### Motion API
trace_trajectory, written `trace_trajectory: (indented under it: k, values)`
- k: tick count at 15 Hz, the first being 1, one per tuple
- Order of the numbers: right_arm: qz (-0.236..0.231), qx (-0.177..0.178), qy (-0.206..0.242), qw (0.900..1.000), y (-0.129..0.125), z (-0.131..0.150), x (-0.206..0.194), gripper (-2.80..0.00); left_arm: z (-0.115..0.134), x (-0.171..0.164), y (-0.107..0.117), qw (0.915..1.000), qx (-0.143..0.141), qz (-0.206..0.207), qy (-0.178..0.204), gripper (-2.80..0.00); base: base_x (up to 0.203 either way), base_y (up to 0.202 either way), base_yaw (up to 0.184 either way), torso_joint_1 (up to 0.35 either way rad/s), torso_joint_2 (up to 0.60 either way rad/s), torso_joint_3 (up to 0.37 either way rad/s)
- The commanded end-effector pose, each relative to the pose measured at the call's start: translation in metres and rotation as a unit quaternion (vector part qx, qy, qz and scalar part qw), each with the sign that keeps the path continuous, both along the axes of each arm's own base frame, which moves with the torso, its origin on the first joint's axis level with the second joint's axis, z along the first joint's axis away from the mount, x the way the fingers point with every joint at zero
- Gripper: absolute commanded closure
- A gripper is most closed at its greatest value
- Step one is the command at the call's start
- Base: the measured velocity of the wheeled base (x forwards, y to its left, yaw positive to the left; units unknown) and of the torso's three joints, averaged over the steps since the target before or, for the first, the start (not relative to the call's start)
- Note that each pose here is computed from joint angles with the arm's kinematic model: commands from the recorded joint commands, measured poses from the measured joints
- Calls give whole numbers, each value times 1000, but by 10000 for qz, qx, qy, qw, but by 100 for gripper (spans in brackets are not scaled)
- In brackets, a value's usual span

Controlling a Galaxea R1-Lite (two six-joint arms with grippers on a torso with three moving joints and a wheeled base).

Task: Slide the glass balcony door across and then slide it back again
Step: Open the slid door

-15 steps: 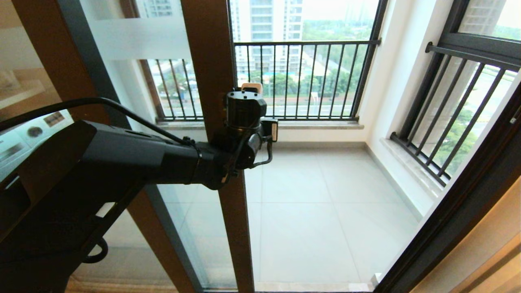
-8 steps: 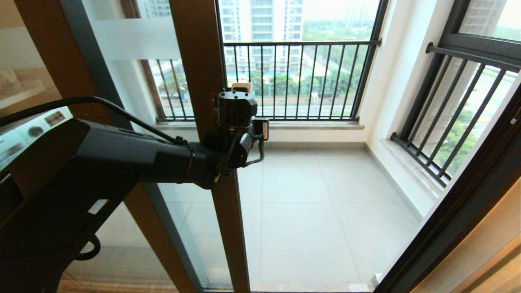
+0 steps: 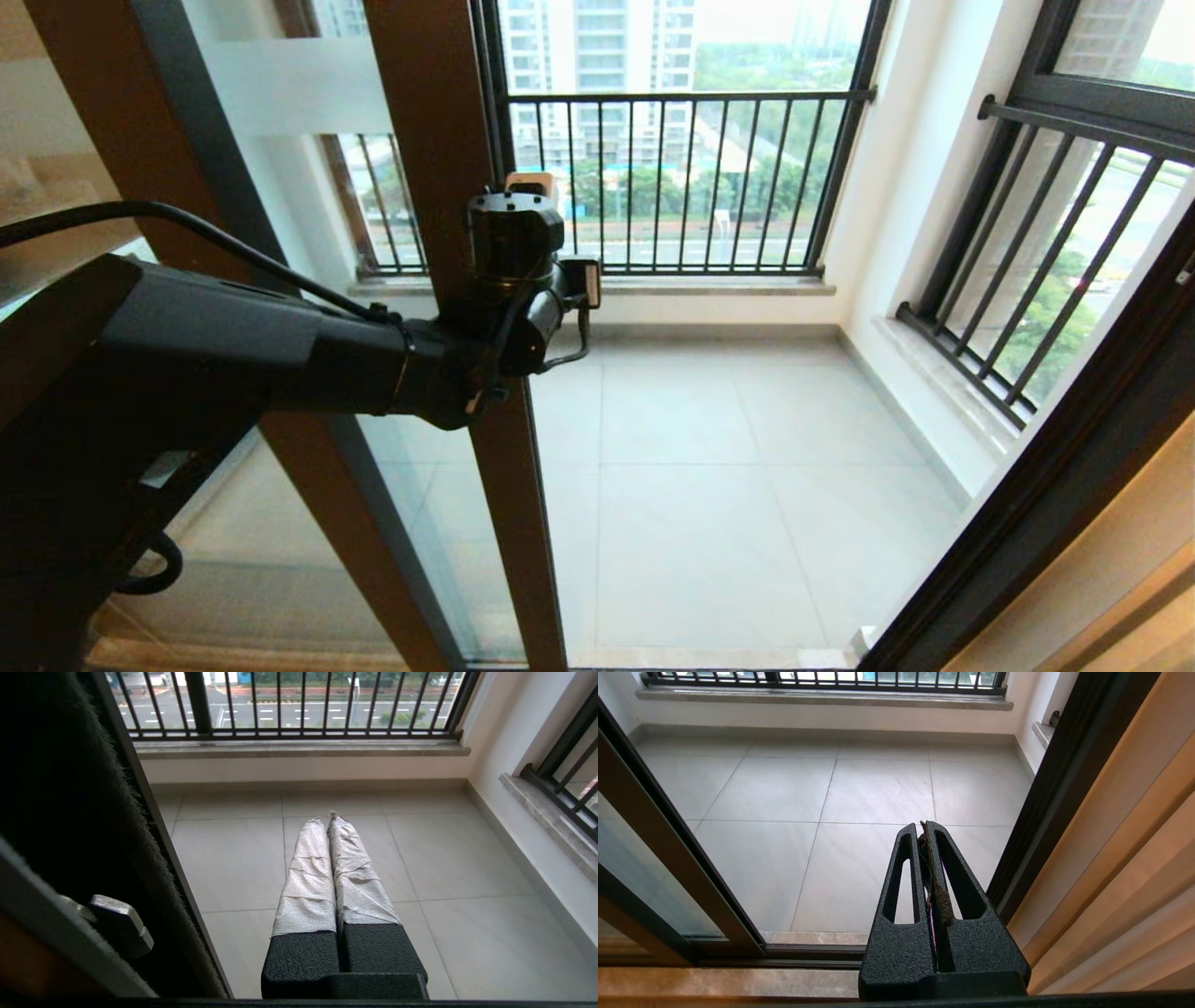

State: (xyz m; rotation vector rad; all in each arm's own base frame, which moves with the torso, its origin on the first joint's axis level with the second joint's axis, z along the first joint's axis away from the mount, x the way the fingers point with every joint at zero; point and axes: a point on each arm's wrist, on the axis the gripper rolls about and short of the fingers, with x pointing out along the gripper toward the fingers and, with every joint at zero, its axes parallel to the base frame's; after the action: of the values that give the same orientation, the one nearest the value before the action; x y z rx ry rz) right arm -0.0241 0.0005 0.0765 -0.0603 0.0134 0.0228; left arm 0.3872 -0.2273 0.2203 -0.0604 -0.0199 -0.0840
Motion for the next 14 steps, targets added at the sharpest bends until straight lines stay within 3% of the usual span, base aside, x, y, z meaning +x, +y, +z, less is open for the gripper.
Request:
trace_trajectory:
  k: [1, 14]
  values:
    - [3, -5, 6, 10000, 0, 0, 0, 0, 4, -7, -1, 10000, -15, -22, -27, 0, 0, 0, 0, 0, 0, 0]
    - [3, -5, 6, 10000, 0, 0, 0, 0, -1, -14, 7, 9998, 169, 89, 115, 0, 0, 0, 0, 0, 0, 0]
